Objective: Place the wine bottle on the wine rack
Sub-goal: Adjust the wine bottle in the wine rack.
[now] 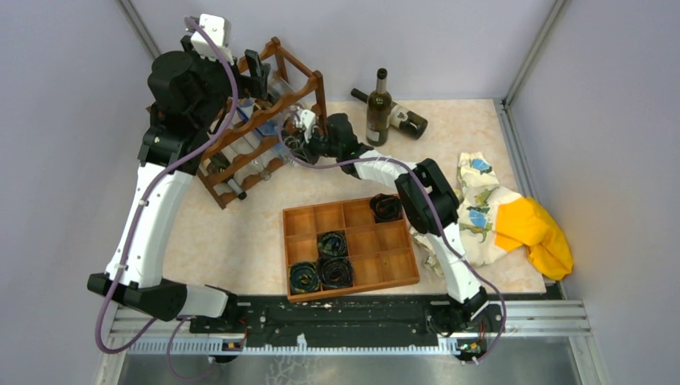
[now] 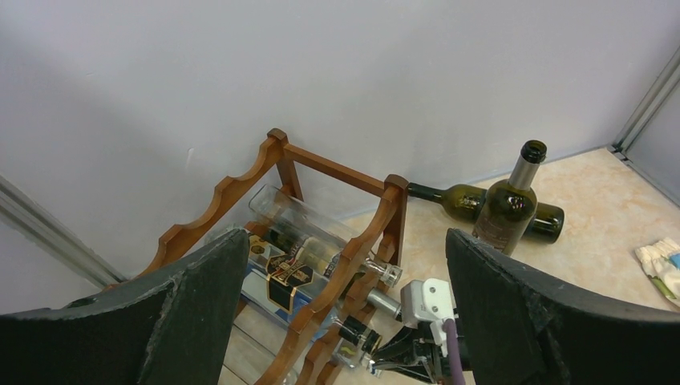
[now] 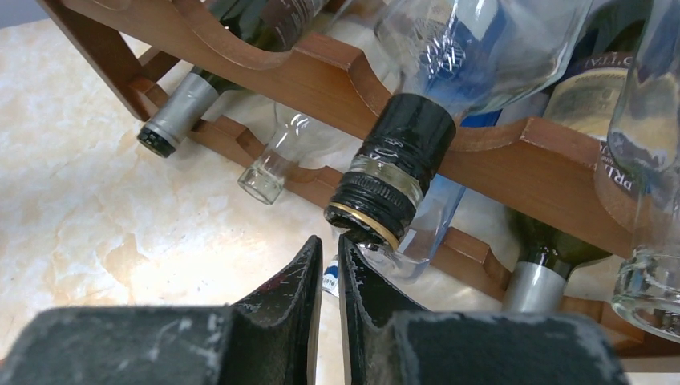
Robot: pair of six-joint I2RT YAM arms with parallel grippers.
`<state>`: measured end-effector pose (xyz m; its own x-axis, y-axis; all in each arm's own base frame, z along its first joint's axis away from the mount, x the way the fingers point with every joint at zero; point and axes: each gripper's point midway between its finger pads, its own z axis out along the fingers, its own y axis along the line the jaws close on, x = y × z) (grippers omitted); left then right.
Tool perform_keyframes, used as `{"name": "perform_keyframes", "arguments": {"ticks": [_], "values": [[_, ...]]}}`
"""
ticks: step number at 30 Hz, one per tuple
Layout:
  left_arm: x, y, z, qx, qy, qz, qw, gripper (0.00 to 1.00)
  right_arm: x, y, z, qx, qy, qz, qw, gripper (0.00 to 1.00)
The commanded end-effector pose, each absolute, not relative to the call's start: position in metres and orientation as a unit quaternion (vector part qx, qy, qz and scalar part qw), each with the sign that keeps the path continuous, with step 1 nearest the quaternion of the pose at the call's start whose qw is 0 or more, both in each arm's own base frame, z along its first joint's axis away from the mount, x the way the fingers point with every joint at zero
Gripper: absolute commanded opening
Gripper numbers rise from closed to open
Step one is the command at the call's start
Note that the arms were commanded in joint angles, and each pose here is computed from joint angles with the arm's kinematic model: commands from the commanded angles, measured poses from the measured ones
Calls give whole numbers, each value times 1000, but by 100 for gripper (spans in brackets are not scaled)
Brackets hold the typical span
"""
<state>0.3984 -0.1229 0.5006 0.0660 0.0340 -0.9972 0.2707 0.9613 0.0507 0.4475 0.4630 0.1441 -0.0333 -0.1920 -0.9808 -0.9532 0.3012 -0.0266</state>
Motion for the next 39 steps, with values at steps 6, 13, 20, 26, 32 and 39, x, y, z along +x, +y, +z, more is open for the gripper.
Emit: {"name": "perform_keyframes", "arguments": {"ticks": [6, 13, 20, 26, 32, 39], "values": [[394, -122, 512, 120, 662, -83, 735, 98, 469, 479, 176, -449, 595, 361, 560, 12], [395, -122, 512, 123, 661, -79, 736, 98, 464, 480, 177, -461, 585, 368, 556, 12], [397, -122, 512, 127, 660, -77, 737, 98, 454, 470, 180, -469, 582, 366, 554, 13], [398, -124, 510, 130, 661, -77, 735, 98, 454, 461, 180, -452, 602, 360, 551, 16], [398, -125, 510, 132, 660, -80, 736, 98, 459, 457, 196, -433, 596, 358, 574, 23], [397, -125, 511, 131, 658, -83, 737, 98, 467, 461, 204, -418, 594, 359, 586, 23]]}}
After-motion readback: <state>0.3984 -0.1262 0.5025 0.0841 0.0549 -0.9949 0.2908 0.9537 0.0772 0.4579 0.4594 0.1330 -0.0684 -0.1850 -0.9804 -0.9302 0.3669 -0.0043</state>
